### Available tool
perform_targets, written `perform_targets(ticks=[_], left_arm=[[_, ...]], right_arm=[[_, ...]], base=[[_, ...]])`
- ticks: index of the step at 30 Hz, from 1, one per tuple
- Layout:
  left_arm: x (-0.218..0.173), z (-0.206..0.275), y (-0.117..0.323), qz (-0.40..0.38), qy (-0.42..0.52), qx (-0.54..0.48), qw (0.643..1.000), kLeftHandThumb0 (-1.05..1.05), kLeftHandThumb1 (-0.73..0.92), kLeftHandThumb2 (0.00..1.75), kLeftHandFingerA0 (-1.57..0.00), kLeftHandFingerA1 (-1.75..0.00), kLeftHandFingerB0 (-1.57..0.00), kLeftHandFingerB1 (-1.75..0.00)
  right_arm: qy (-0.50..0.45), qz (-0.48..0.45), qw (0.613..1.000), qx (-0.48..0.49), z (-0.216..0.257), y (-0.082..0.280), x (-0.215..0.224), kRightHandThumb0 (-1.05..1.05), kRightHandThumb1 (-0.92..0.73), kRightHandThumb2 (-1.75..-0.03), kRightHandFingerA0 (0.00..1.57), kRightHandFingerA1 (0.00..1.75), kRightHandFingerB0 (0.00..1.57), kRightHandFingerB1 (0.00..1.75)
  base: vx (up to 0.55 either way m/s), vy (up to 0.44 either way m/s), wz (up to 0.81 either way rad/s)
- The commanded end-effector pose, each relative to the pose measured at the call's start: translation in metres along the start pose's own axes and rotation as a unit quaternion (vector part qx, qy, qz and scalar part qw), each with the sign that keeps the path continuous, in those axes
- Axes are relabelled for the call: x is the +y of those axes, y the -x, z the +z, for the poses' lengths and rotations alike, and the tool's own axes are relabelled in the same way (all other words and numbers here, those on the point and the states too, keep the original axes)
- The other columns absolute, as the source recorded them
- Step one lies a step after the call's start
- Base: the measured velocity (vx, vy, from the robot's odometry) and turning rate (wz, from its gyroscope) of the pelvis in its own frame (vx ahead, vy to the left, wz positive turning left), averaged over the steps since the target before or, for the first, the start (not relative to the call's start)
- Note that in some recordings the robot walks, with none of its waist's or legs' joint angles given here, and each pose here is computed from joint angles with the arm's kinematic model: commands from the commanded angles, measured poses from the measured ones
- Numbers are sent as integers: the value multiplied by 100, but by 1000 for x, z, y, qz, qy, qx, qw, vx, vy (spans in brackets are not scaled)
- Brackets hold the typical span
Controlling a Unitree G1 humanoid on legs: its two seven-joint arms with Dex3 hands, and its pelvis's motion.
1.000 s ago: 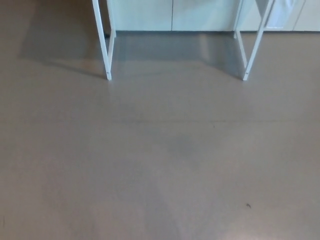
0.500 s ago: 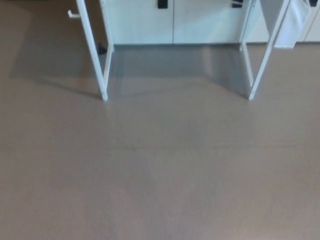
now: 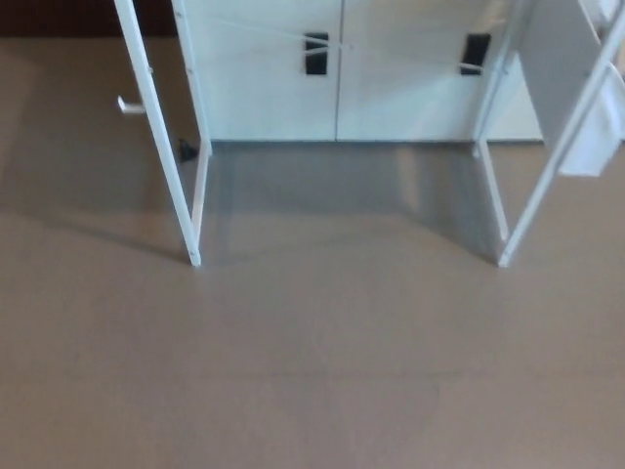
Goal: The robot walks towards a desk on which an air pump is kept in the middle. It lifts it up and holds it with its left hand and uses its right hand to compress it by pushing its handle inwards.
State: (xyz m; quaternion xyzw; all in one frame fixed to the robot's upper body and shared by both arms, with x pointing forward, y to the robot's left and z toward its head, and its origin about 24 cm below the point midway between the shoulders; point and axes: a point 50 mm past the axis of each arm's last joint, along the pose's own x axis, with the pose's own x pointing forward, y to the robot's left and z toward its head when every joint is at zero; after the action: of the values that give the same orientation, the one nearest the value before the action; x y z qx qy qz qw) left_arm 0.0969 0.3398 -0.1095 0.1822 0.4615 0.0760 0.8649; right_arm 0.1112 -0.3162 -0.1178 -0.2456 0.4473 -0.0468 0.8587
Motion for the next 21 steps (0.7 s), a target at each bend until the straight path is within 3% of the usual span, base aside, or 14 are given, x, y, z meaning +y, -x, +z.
perform_targets(ticks=[1, 8, 21], left_arm=[[4, 1, 0, 1, 14, -4, 1000, -61, 71, 61, -24, -40, -24, -35], [4, 0, 1, 2, 6, -7, 1000, -61, 71, 60, -27, -42, -27, -36], [4, 1, 1, 3, 31, -10, 999, -57, 72, 63, -23, -41, -26, -37]], right_arm=[[-1, -7, 1000, -3, -2, 1, -4, -56, -75, -62, 37, 40, 30, 33], [-3, -8, 1000, -1, -3, 2, -4, -54, -74, -62, 39, 41, 31, 33], [-4, -8, 1000, -5, -1, 1, -3, -55, -74, -61, 38, 39, 30, 32]], base=[[529, -91, 89], [505, -68, 10], [478, 86, -30]])
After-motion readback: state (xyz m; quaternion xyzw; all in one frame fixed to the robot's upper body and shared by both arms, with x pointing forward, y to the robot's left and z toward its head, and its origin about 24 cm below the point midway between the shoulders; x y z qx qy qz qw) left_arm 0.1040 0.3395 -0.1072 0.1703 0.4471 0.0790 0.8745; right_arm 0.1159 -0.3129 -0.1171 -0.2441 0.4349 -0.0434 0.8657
